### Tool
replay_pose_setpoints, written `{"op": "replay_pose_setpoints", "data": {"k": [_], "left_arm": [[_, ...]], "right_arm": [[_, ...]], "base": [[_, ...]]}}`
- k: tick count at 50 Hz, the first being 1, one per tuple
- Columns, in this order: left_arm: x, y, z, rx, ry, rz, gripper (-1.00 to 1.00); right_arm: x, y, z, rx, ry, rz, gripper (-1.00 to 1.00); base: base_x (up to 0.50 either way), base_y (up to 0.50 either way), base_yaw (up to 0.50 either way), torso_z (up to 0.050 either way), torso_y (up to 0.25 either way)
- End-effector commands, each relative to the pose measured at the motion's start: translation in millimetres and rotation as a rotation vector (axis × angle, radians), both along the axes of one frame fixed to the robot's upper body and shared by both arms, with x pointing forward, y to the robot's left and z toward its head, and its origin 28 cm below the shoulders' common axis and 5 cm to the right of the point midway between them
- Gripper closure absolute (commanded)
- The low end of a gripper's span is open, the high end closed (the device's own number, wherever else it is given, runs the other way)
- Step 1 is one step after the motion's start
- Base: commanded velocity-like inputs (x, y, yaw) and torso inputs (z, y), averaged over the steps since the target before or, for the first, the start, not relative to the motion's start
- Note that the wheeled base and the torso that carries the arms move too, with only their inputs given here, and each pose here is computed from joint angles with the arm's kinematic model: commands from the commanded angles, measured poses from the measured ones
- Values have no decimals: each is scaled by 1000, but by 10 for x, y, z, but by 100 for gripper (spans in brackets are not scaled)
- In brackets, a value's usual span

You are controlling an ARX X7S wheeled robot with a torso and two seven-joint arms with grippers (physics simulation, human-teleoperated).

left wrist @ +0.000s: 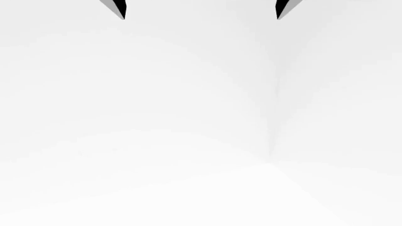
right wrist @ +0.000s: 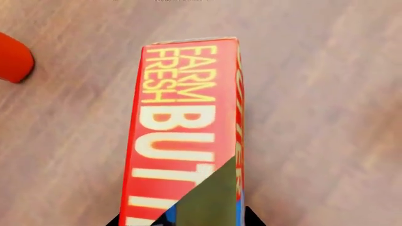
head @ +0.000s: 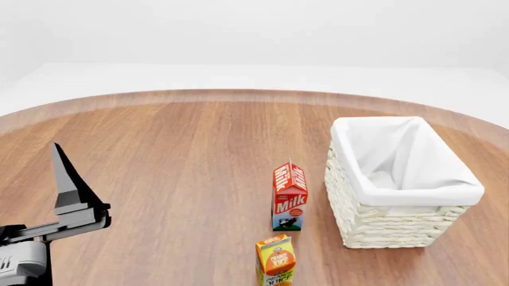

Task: Pick up the cream cheese box and the butter, and put them in the basket.

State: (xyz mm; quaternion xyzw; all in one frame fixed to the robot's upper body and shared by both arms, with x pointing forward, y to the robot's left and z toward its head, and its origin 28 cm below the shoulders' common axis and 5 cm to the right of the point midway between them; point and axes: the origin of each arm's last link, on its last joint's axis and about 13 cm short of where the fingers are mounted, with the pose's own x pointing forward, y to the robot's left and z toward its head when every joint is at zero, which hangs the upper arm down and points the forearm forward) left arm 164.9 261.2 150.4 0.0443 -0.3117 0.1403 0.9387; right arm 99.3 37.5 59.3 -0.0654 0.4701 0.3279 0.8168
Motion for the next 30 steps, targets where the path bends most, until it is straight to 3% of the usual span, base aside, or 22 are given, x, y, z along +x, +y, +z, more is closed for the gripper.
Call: {"op": "replay_pose_setpoints", "data": {"k": [1,3,4,5,13,21,30], "left_arm": [[0,0,0,0,0,0,-100],[0,0,0,0,0,0,-100],[-9,4,8,-2,-2,0,-100],[-9,4,9,-2,-2,0,-100],[-15,13,23,-5,-6,4,-100],[-20,15,30,-3,-8,6,-100],[-29,18,45,-3,-13,9,-100]], "right_arm": [[2,11,-6,5,-21,22,100],[2,11,-6,5,-21,22,100],[62,2,22,15,-133,11,100],[75,-4,42,17,-154,7,100],[129,-127,534,111,-328,-64,100],[84,-250,891,185,-426,-102,100],[77,-336,1081,219,-494,-130,100]], "base": [[0,0,3,0,0],[0,1,0,0,0],[0,0,3,0,0],[0,0,0,0,0],[0,0,0,0,1],[0,0,0,0,0],[0,0,0,0,1]]}}
